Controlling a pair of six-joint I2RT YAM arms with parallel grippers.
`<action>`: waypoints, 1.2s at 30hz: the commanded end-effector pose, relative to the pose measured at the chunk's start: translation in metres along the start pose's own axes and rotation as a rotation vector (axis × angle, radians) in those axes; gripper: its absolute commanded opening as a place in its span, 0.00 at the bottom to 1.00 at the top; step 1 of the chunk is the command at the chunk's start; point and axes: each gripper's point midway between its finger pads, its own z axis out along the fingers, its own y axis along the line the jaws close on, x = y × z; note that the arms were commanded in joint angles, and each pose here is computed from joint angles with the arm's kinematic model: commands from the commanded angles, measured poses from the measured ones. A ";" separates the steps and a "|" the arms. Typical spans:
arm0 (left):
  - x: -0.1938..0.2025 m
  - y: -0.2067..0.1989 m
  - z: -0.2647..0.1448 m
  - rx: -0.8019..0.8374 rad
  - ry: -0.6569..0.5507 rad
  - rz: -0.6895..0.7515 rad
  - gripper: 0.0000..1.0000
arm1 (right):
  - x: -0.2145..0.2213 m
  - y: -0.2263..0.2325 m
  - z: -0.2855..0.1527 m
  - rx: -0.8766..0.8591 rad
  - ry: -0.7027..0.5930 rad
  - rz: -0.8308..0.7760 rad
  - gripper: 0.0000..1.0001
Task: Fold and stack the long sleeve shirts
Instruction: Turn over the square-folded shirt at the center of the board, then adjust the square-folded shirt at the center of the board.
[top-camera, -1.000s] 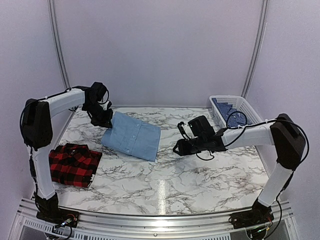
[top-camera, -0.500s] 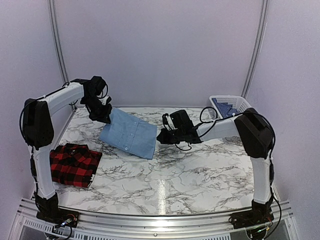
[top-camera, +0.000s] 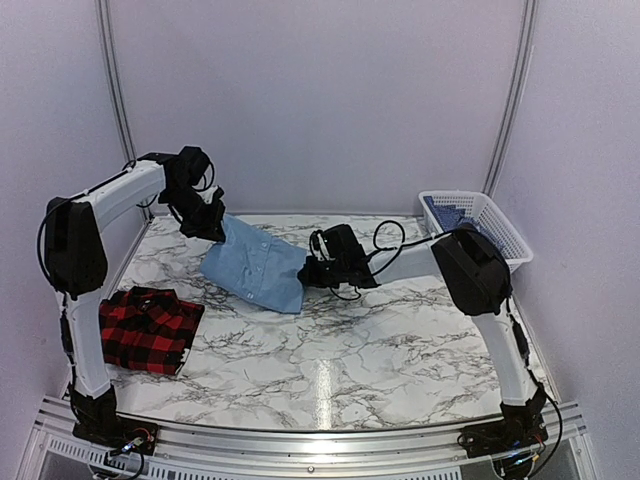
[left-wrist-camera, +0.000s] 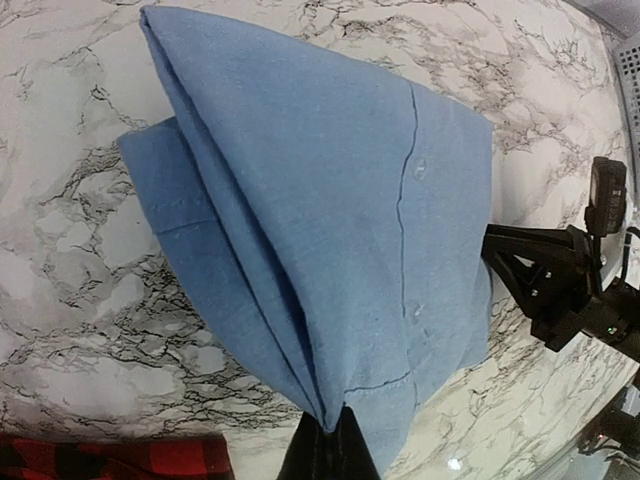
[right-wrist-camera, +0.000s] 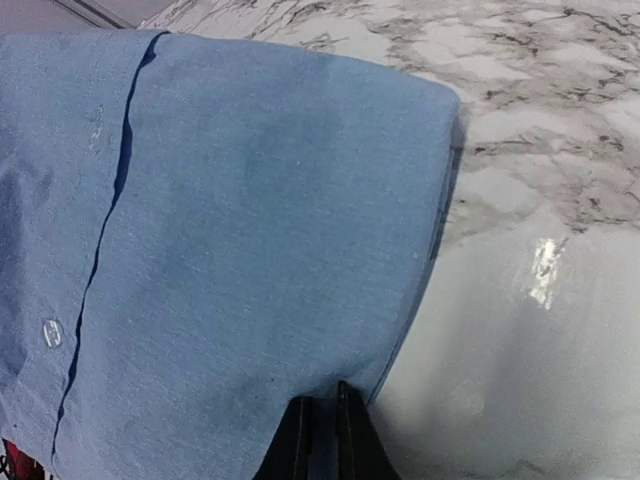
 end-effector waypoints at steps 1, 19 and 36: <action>-0.015 -0.031 -0.045 0.117 -0.077 -0.011 0.00 | 0.015 0.041 0.015 -0.108 0.017 0.044 0.08; 0.044 -0.258 0.019 0.334 -0.033 -0.037 0.02 | 0.001 0.006 -0.172 -0.080 -0.038 0.042 0.38; 0.047 -0.311 0.026 0.322 -0.222 0.070 0.66 | 0.031 -0.070 -0.266 0.262 -0.084 0.040 0.55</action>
